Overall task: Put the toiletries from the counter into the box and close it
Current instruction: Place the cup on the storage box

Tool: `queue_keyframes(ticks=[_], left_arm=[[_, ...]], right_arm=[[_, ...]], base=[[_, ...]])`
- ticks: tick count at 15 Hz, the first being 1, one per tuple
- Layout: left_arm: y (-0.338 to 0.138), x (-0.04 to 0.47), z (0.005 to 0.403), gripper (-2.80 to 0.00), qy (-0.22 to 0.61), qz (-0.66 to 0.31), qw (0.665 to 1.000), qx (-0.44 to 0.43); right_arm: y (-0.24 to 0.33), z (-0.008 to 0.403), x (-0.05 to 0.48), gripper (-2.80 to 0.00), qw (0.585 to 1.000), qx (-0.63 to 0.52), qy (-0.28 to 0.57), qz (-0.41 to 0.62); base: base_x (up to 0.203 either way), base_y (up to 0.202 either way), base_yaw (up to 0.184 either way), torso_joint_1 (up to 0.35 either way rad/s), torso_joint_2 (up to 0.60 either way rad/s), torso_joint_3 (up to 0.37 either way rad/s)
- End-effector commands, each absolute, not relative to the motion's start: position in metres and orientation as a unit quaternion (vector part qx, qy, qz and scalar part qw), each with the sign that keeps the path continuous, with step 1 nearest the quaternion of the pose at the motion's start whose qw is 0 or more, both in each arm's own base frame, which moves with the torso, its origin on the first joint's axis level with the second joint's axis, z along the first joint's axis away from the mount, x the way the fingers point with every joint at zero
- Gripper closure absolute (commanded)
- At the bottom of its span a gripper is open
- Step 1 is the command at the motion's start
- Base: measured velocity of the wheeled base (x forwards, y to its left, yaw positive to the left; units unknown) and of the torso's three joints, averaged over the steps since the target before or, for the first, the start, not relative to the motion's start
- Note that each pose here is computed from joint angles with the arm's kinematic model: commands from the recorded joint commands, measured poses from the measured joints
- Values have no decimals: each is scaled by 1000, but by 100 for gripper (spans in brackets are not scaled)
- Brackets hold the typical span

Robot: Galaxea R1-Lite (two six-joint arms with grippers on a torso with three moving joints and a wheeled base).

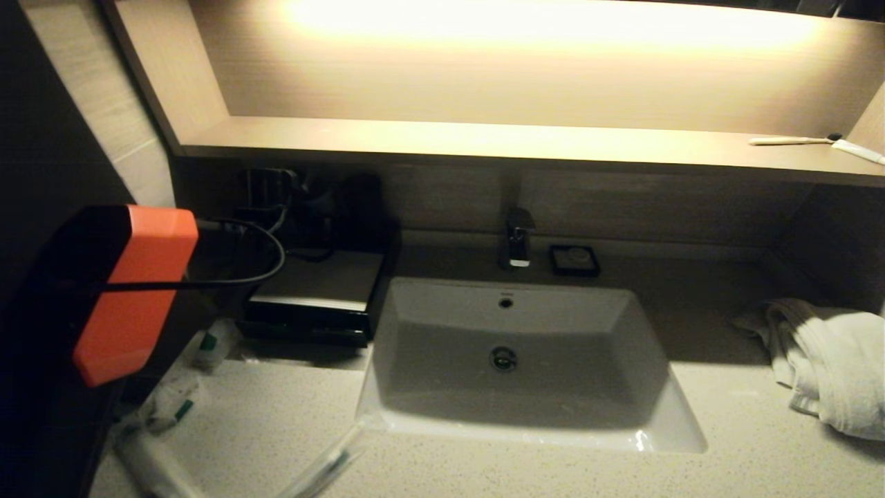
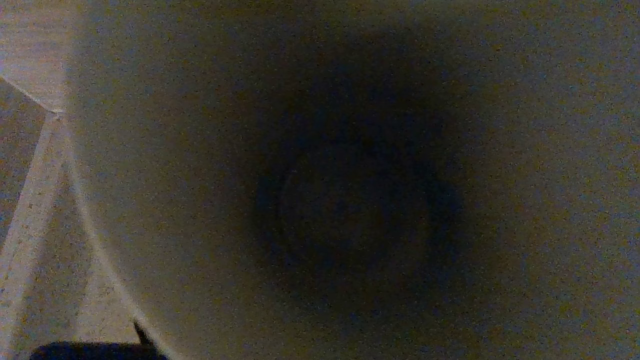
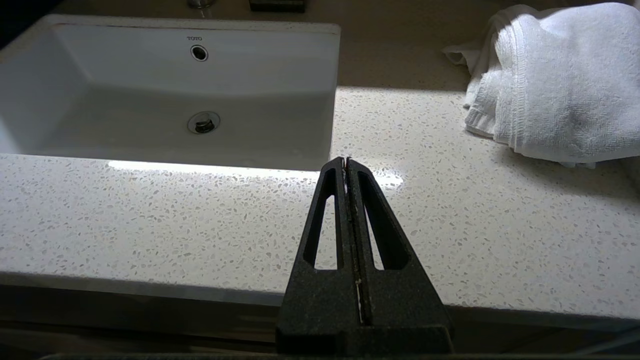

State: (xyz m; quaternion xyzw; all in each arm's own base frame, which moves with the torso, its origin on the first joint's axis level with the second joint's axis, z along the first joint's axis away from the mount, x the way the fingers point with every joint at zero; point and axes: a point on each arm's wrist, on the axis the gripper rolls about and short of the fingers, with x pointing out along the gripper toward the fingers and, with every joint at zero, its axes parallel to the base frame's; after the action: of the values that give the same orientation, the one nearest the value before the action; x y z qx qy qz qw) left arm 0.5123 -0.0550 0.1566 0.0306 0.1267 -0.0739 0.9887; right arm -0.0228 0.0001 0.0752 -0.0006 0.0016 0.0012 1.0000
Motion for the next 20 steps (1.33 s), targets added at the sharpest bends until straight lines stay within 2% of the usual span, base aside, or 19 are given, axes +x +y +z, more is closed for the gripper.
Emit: queue_keyframes(ticks=[1,13,14,20], left_arm=[[-55,513,156,0,127,-74,989,31],[-56,516,151,0,120,-74,990,31],[-56,516,151,-280,118,-74,990,31],[-56,515,156,-280,113,-74,990,31]], right_arm=[[0,75,-23,0,1000,-1,2,2],[0,75,-23,0,1000,-1,2,2],[0,75,-23,0,1000,-1,2,2],[0,75,-23,0,1000,-1,2,2]], base=[[0,0,0,0,0,0],[0,0,0,0,0,0],[0,0,0,0,0,0],[0,0,0,0,0,0]])
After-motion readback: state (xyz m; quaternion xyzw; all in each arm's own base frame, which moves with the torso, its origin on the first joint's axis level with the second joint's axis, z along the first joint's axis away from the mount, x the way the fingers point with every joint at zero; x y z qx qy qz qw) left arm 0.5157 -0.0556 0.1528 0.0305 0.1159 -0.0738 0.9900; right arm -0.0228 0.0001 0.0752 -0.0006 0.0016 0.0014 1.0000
